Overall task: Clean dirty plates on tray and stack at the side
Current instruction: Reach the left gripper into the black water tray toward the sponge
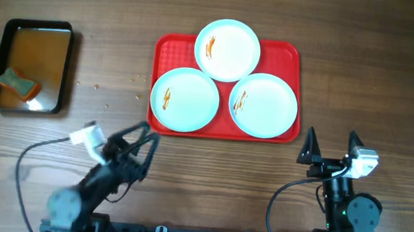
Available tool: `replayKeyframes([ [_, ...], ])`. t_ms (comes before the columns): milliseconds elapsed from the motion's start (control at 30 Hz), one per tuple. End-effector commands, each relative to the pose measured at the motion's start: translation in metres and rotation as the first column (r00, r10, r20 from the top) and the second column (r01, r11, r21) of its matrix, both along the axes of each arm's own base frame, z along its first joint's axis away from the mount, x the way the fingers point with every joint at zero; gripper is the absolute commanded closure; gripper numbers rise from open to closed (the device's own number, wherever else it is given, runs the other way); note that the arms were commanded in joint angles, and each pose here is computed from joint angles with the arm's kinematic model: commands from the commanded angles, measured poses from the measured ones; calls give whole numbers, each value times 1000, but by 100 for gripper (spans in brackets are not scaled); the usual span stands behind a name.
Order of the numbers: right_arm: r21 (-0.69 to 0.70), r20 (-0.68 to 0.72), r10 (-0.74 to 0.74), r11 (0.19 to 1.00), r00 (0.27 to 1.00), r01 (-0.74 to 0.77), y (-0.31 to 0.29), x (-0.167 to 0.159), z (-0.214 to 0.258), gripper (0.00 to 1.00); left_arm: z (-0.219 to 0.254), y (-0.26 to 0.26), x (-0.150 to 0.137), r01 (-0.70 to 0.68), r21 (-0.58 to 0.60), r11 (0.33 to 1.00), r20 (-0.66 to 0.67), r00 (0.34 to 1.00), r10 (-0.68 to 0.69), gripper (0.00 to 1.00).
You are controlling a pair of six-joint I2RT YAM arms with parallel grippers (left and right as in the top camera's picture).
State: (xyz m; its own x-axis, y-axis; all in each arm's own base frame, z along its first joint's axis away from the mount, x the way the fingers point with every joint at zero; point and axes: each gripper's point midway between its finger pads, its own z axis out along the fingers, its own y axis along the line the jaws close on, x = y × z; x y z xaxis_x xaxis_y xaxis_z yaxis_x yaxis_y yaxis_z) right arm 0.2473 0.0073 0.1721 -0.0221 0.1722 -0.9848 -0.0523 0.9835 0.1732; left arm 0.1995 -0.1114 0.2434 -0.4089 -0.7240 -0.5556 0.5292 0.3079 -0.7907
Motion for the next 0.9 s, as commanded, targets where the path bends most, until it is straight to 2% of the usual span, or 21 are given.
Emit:
replayKeyframes([
  [0,-14,4,-14,1000,1000,14,-3,0,1,0,32,19,2,-82,-143,986,15,996,85,0],
  [67,-14,3,-14,1000,1000,14,-3,0,0,0,41,39,12,-248,-43,968,0,969,248,0],
  [133,-14,4,-14,1000,1000,14,-3,0,1,0,36,57,22,-372,77,925,-100,920,378,1],
  [200,-14,3,-14,1000,1000,14,-3,0,0,0,25,82,29,-464,295,835,-243,809,535,1],
  [267,-14,3,-14,1000,1000,14,-3,0,0,0,11,114,32,-458,551,698,-369,616,696,1],
  [367,-14,4,-14,1000,1000,14,-3,0,1,0,-2,141,32,-292,774,562,-445,380,811,0],
  [433,-14,4,-14,1000,1000,14,-3,0,1,0,-6,141,45,-205,806,556,-478,328,814,0],
  [567,-14,3,-14,1000,1000,14,-3,0,0,0,-20,138,82,-92,819,566,-520,297,801,0],
  [667,-13,4,-14,1000,1000,14,-3,0,1,0,-28,161,103,-61,833,549,-527,214,823,0],
  [733,-14,3,-14,1000,1000,14,-3,0,0,0,-33,197,119,-81,848,524,-515,110,850,0],
  [800,-13,3,-14,1000,1000,14,-3,0,0,0,-47,234,131,-133,833,537,-541,1,841,0],
  [867,-14,3,-14,1000,1000,14,-3,0,0,0,-65,264,148,-203,795,571,-589,-32,808,0],
])
